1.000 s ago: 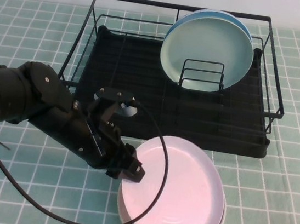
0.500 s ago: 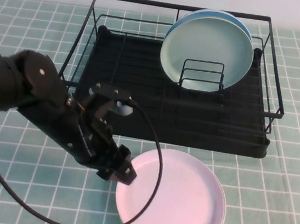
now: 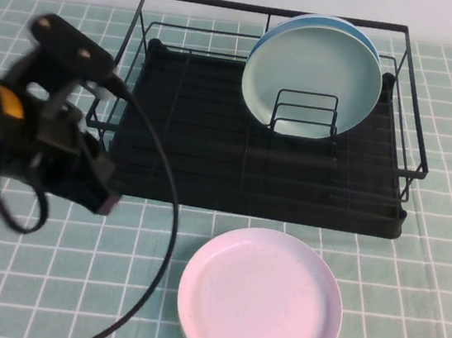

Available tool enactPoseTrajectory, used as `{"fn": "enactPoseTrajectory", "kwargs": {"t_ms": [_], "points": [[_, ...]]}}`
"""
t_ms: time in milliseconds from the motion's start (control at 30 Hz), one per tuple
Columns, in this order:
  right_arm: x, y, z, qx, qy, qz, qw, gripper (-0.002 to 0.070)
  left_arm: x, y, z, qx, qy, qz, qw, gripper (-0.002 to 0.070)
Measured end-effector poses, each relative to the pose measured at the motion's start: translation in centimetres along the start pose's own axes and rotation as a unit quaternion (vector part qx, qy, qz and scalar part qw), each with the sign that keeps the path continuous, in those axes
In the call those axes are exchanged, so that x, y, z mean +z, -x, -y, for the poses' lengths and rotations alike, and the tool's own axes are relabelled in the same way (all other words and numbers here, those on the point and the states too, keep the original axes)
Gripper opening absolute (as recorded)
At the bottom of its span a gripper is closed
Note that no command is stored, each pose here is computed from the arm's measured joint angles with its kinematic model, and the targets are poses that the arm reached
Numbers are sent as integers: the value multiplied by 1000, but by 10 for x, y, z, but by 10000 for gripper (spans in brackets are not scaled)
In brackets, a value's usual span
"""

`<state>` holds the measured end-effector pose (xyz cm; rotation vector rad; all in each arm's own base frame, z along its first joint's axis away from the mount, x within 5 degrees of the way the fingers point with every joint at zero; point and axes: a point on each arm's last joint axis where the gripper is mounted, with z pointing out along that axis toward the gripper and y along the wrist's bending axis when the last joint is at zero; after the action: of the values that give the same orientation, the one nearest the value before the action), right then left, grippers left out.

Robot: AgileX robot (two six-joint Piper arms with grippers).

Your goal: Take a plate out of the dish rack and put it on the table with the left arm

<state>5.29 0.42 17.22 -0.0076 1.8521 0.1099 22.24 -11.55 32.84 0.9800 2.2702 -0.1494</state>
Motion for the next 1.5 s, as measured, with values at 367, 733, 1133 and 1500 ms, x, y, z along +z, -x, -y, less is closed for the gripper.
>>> {"fn": "enactPoseTrajectory", "kwargs": {"t_ms": [367,733,1133,1500], "points": [[0,0,0,0,0,0,1000,-18,-44,-75,27,-114,56,195,973,1],[0,0,0,0,0,0,1000,-18,-29,-125,43,-168,42,142,975,0],[0,0,0,0,0,0,1000,-18,-37,-165,46,-195,104,208,953,-1],[0,0,0,0,0,0,1000,-18,-14,-234,56,-254,203,315,892,-1]]}}
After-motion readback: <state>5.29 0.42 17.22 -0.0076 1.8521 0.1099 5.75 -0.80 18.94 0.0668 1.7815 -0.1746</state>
